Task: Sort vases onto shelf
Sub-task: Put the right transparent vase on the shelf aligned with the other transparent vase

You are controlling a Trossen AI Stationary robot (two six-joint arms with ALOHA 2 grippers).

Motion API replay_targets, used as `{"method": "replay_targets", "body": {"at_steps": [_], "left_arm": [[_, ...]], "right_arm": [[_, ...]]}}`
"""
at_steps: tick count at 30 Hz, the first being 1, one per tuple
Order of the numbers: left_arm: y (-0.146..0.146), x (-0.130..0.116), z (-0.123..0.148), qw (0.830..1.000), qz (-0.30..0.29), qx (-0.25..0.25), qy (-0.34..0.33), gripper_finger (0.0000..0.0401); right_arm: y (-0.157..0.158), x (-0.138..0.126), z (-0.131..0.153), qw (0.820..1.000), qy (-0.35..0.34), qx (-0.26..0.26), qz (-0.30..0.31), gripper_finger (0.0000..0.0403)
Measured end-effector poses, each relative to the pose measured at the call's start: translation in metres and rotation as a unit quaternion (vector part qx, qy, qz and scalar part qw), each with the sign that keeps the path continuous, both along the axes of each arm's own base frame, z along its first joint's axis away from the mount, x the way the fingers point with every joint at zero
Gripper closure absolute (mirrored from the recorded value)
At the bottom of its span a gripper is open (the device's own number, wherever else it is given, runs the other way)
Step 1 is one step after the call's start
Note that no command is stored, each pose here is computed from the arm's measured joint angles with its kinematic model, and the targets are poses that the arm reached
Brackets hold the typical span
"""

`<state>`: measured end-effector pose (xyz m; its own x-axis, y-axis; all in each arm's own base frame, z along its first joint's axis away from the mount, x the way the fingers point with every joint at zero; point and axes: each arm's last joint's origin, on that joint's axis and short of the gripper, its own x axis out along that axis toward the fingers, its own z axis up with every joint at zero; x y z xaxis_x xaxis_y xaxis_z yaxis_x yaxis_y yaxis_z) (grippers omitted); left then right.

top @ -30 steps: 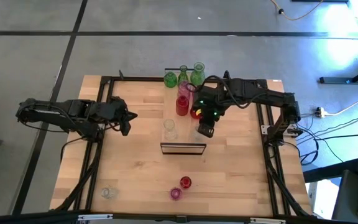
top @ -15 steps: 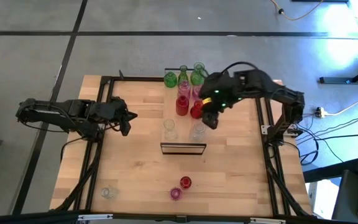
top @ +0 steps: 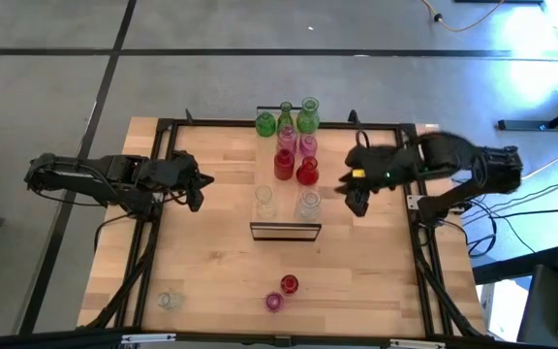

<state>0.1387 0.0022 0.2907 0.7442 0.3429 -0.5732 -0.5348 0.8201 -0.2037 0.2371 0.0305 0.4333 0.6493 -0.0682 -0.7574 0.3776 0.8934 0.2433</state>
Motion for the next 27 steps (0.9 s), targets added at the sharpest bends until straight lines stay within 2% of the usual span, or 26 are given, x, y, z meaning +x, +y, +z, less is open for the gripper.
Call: {"method": "replay_targets", "body": {"at_steps": [3, 7, 10, 14, 16, 19, 27], "left_arm": [[0.0, 0.0, 0.0, 1.0, -0.002, 0.003, -0.001, 0.0401], [0.0, 0.001, 0.001, 1.0, -0.004, -0.002, -0.006, 0.0401], [0.0, 0.001, 0.001, 1.0, -0.001, -0.007, -0.009, 0.0401], [0.0, 0.001, 0.001, 1.0, -0.001, -0.008, -0.009, 0.0401], [0.0, 0.001, 0.001, 1.0, 0.0, -0.009, -0.01, 0.0401], [0.0, 0.001, 0.001, 1.0, 0.003, -0.014, -0.012, 0.0401], [0.0, 0.001, 0.002, 1.0, 0.007, -0.019, -0.018, 0.0401]], "right_arm": [[0.004, -0.008, -0.034, 0.999, -0.018, 0.034, -0.008, 0.0269], [0.005, -0.029, -0.072, 0.997, 0.007, 0.06, -0.039, 0.0281], [0.007, -0.036, -0.088, 0.998, -0.003, 0.055, -0.036, 0.0314], [0.008, -0.029, -0.109, 0.998, -0.026, 0.062, -0.018, 0.0383], [0.009, -0.026, -0.121, 0.997, -0.022, 0.067, -0.025, 0.0396], [0.009, -0.022, -0.131, 0.996, -0.02, 0.077, -0.045, 0.0391], [0.012, -0.009, -0.134, 0.996, -0.038, 0.073, -0.02, 0.0402]]}}
